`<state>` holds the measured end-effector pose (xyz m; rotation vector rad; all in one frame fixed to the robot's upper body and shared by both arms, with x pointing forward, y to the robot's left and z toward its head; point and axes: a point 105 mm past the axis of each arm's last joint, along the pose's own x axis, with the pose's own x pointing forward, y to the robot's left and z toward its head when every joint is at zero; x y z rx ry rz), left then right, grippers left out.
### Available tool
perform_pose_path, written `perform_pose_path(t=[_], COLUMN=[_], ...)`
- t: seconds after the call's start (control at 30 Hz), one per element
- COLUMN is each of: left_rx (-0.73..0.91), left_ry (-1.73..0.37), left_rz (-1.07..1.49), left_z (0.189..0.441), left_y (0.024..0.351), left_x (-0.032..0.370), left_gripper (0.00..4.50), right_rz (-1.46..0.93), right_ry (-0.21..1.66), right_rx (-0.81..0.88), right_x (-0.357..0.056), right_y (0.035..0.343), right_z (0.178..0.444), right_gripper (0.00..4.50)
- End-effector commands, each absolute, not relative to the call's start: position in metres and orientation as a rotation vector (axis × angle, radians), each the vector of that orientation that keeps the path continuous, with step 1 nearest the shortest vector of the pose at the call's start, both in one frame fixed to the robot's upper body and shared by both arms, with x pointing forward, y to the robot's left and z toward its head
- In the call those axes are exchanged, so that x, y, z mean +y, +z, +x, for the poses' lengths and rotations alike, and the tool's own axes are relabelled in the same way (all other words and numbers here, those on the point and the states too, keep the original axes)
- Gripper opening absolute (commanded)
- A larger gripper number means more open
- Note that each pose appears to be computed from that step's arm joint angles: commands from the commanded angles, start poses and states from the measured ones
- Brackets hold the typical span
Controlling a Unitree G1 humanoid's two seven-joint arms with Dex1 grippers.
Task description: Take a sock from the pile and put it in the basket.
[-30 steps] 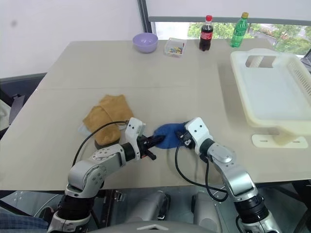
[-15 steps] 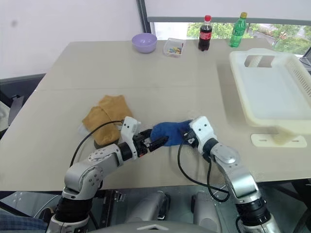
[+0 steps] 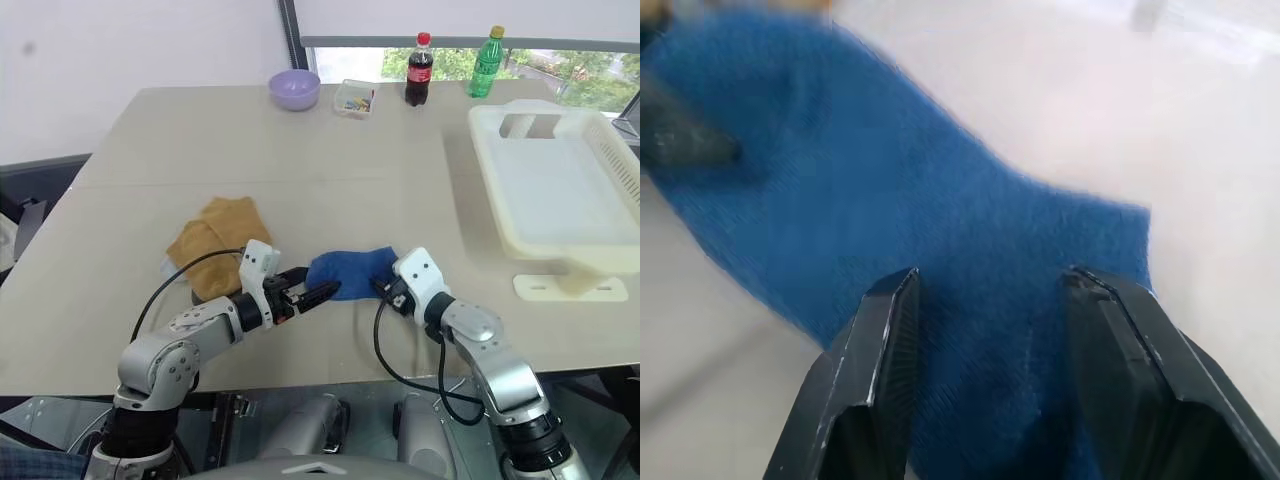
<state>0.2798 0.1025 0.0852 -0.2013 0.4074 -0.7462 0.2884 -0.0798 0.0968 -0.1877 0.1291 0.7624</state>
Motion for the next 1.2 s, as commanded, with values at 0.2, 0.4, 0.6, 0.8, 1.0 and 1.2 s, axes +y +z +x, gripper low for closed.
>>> perform_pose_path(t=[0.2,0.4,0.6,0.8,1.0,1.2], left_rx=[0.513,0.576,0.694,0.735,0.757,0.777], left_ry=[-0.694,-0.745,-0.688,-0.663,-0.623,-0.617], left_rz=[-0.325,-0.48,-0.577,-0.655,-0.637,-0.635], left_z=[0.274,0.263,0.259,0.264,0.264,0.262], left_y=[0.071,0.072,0.061,0.063,0.063,0.067], left_x=[0.114,0.106,0.118,0.122,0.142,0.163], left_gripper=[4.41,4.41,4.41,4.41,4.41,4.41], right_rz=[-0.263,-0.245,-0.309,-0.325,-0.349,-0.351], right_ry=[0.835,0.873,0.893,0.9,0.898,0.894], right_rx=[0.171,0.209,0.213,0.203,0.203,0.201], right_x=[-0.084,-0.078,-0.076,-0.071,-0.07,-0.07], right_y=[0.091,0.082,0.076,0.075,0.072,0.071], right_z=[0.278,0.275,0.276,0.276,0.275,0.277], right_gripper=[2.33,2.33,2.33,2.33,2.33,2.33])
